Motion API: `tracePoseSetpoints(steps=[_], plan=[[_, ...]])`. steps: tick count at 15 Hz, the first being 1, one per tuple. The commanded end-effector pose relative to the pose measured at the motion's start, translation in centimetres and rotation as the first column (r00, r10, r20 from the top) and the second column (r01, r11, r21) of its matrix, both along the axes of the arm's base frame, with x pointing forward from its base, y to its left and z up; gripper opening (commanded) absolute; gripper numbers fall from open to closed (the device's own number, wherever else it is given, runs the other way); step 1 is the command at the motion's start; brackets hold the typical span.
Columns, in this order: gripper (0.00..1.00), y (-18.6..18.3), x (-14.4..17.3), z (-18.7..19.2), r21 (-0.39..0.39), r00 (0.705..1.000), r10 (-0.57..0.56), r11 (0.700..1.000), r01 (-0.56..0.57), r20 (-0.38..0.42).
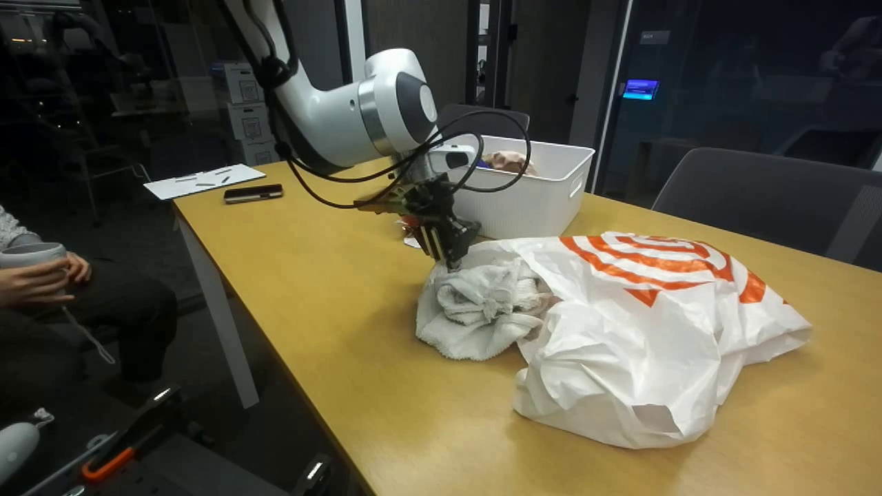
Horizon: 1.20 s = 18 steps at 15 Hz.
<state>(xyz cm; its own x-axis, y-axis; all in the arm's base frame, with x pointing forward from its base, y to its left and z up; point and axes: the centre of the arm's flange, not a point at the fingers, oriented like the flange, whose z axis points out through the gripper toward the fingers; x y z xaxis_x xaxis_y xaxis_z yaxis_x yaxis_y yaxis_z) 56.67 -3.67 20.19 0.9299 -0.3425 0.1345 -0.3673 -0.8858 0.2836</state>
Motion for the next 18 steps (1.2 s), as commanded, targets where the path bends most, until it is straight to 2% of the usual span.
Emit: tracePoseSetpoints(steps=[1, 5, 10, 12, 14, 18], plan=[[0.00, 0.1, -0.1, 1.6, -0.006, 0.999, -0.006, 1.000, 0.006, -0.033], [0.00, -0.4, -1.1, 2.4, 0.034, 0.994, -0.070, 0.997, 0.073, -0.085], [0.00, 0.0, -2.6, 7.8, -0.046, 0.988, -0.118, 0.992, 0.114, -0.099], [0.00, 0.5, -3.3, 10.9, -0.097, 0.986, -0.137, 0.987, 0.128, -0.093], [0.00, 0.7, -4.0, 14.2, -0.185, 0.986, -0.157, 0.972, 0.144, -0.059], [0.00, 1.8, -6.0, 21.2, -0.346, 0.980, -0.193, 0.916, 0.201, 0.056]])
